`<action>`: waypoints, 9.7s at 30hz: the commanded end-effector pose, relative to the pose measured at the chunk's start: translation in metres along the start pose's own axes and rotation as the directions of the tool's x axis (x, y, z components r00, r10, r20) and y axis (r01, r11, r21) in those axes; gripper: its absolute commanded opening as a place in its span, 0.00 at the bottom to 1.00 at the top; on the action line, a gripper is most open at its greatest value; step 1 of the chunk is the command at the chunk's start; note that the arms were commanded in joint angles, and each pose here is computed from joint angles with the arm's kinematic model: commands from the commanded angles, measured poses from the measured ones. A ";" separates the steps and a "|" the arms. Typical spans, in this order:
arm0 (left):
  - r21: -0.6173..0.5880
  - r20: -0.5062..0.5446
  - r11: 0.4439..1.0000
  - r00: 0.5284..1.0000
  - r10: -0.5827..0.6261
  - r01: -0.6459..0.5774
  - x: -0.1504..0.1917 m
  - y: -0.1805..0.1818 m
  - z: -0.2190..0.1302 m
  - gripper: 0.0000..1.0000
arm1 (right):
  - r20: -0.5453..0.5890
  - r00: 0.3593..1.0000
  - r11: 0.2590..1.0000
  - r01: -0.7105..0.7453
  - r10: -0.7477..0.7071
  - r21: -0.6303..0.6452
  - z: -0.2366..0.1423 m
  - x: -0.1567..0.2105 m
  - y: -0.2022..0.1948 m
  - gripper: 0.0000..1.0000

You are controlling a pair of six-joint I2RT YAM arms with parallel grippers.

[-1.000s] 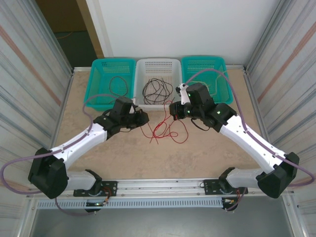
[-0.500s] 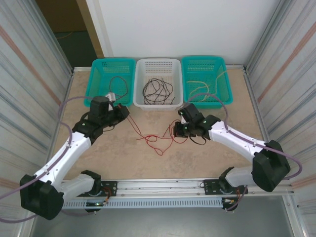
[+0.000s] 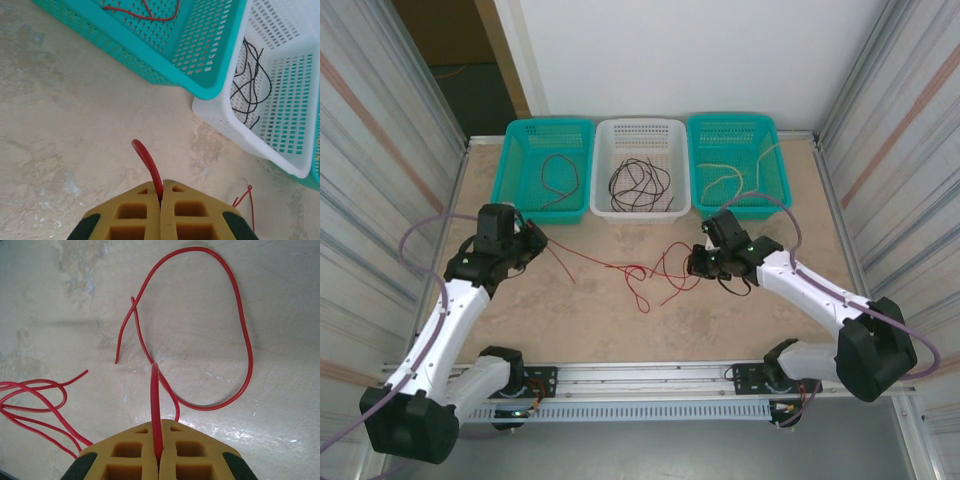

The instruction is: Untangle the cables

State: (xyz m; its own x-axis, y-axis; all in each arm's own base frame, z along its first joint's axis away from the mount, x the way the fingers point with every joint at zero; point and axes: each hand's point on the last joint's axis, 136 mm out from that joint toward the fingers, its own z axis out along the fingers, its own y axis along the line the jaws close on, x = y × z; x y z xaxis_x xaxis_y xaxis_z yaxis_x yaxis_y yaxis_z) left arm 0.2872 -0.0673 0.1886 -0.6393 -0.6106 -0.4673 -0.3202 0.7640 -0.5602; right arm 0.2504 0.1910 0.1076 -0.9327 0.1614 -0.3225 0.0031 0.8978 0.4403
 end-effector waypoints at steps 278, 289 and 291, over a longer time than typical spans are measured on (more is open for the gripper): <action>0.739 0.083 0.534 0.842 0.533 -0.411 0.094 -0.200 -0.024 0.25 | 0.326 0.884 0.856 0.429 -0.334 -0.287 -0.108 -0.074 0.217 0.01; 0.747 0.083 0.523 0.838 0.540 -0.411 0.096 -0.201 -0.024 0.26 | 0.331 0.892 0.852 0.414 -0.309 -0.320 -0.120 -0.077 0.216 0.02; 0.747 0.085 0.522 0.837 0.540 -0.412 0.096 -0.202 -0.024 0.17 | 0.331 0.892 0.852 0.412 -0.307 -0.322 -0.121 -0.077 0.216 0.02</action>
State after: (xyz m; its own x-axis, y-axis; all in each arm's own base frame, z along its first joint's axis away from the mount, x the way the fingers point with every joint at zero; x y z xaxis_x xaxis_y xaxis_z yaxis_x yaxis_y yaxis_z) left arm 0.2691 -0.2729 0.2566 -0.6850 -0.1003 -0.7216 0.5887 0.5072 -0.6294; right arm 0.2861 0.3269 0.2973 -0.7379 -0.0290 -0.6743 -0.4730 0.7350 0.4860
